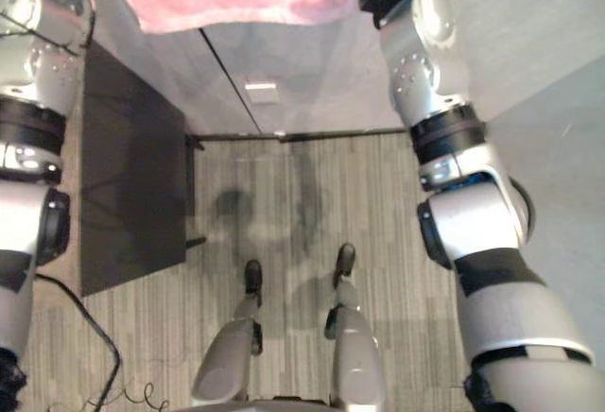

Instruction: Organize washtable

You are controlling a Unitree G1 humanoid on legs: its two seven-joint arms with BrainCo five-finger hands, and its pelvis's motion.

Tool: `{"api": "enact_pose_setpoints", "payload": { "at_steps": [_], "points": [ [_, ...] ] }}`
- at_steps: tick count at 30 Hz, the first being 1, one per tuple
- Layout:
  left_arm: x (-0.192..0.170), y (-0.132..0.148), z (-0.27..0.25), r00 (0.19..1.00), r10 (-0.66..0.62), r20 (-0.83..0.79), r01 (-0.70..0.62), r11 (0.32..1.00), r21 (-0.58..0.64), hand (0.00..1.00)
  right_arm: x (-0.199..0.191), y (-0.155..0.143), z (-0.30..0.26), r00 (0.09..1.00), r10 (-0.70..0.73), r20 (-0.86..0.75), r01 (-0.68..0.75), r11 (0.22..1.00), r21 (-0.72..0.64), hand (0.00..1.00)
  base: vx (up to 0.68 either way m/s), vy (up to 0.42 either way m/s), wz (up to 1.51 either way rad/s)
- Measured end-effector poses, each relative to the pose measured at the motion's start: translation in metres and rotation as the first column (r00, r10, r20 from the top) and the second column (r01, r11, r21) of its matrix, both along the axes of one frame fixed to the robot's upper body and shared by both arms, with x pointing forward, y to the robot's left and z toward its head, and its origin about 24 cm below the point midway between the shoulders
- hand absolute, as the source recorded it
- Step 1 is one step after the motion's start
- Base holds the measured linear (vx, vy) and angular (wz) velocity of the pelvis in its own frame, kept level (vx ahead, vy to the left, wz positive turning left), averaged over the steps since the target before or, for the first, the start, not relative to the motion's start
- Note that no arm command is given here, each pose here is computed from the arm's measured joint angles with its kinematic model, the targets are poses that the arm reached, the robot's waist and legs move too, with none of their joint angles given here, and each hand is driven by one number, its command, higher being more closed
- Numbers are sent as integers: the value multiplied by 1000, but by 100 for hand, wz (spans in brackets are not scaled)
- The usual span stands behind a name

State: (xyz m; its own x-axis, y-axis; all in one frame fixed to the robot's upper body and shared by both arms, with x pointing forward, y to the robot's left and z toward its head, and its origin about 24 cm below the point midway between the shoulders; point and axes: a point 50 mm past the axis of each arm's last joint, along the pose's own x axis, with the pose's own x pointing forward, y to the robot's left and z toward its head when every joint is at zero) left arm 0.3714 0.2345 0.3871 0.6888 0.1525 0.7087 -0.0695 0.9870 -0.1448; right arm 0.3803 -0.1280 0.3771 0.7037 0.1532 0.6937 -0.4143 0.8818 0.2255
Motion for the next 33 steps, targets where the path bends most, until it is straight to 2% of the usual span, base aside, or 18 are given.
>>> {"api": "enact_pose_setpoints", "payload": {
  "at_steps": [4,7,12,16,22,28,30,33],
  "points": [
    [-6,19,-4,999,49,14,-48,997,-58,0,-2,-6,3,1000,-9,18,9,1000,-11,0,2,50,0],
    [-8,36,-14,996,91,-6,-91,993,-75,0,-9,-27,3,998,-35,56,36,999,-6,0,4,53,0],
    [-18,63,-28,987,160,-10,-160,979,-126,0,-9,-58,-16,996,-86,21,85,995,60,0,-2,41,-3],
    [-22,75,-35,980,200,-25,-201,973,-116,0,-11,-67,-27,995,-100,10,99,993,68,0,-4,9,-8],
    [-32,91,-40,973,231,-10,-229,959,-168,0,-14,-77,-52,994,-106,-16,107,993,54,0,-7,22,-11],
    [-48,95,-49,968,249,43,-238,956,-171,0,-18,-101,-76,986,-158,-59,164,980,112,0,-16,29,-1],
    [-55,86,-56,970,231,68,-223,968,-115,0,-27,-106,-81,986,-161,-32,164,978,128,0,-21,49,2],
    [-65,65,-56,977,170,128,-169,985,-21,0,-40,-95,-81,993,-116,28,113,989,96,0,-11,35,1]
  ]
}}
